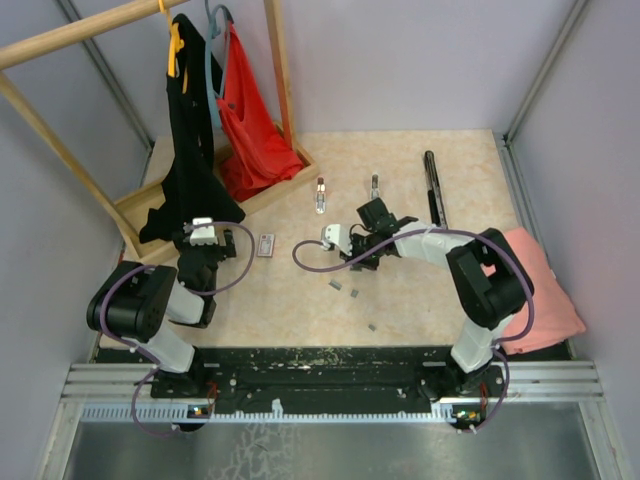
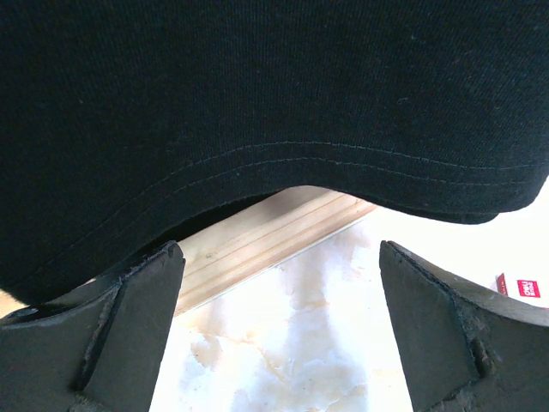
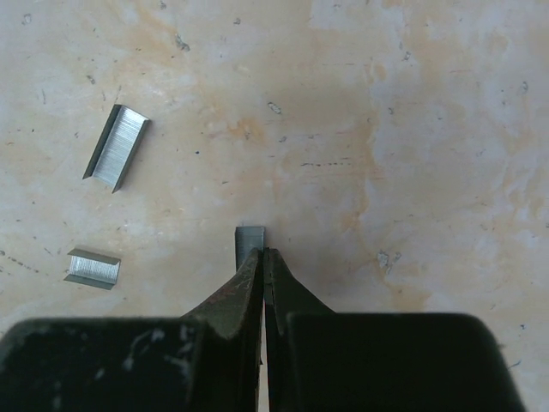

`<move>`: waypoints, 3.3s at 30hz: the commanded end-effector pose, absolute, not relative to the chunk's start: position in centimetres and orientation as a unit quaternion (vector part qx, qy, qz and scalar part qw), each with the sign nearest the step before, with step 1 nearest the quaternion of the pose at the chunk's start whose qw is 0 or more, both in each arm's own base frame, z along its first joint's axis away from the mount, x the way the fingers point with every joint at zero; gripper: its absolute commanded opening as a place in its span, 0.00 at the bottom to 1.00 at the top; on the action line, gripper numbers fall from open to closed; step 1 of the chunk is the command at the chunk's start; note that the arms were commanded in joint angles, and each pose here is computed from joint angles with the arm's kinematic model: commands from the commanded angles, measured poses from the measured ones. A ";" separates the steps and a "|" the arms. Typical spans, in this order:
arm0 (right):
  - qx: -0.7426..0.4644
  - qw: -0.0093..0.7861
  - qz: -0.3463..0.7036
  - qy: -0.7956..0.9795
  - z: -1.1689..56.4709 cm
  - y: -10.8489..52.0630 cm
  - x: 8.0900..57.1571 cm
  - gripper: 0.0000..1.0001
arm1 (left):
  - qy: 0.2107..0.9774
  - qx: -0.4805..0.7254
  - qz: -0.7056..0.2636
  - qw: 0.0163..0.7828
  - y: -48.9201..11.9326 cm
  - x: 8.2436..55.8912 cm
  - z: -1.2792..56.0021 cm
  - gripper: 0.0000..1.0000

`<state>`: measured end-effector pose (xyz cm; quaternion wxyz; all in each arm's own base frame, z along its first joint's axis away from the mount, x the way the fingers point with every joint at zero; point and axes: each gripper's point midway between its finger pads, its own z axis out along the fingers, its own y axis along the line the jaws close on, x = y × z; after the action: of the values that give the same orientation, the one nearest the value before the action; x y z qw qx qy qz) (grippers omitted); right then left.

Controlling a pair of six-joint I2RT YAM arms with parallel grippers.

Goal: Unload the staples from the stapler
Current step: Pick up the staple from the center of the board, then place the staple in the staple box.

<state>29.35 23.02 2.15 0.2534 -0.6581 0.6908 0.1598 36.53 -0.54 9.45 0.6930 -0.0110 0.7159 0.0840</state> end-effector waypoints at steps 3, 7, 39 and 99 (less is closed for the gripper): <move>-0.633 0.341 0.149 0.679 7.2 24.7 31.4 0.00 | 0.704 -0.024 0.079 0.706 -0.4 37.0 10.4 1.00; -0.625 0.350 0.154 0.681 7.8 24.9 31.4 0.00 | 0.704 -0.023 0.079 0.706 -0.4 37.0 10.4 1.00; -0.500 0.444 0.183 0.721 13.5 21.7 35.1 0.00 | 0.704 -0.023 0.079 0.705 -0.4 37.0 10.4 1.00; -0.137 0.416 0.104 0.893 8.5 11.7 40.4 0.00 | 0.704 -0.023 0.080 0.705 -0.3 37.0 10.4 1.00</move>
<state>39.74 11.65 8.50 0.4165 -0.1672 0.8877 0.1025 36.53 -0.48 9.45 0.6930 -0.0115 0.7159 0.0845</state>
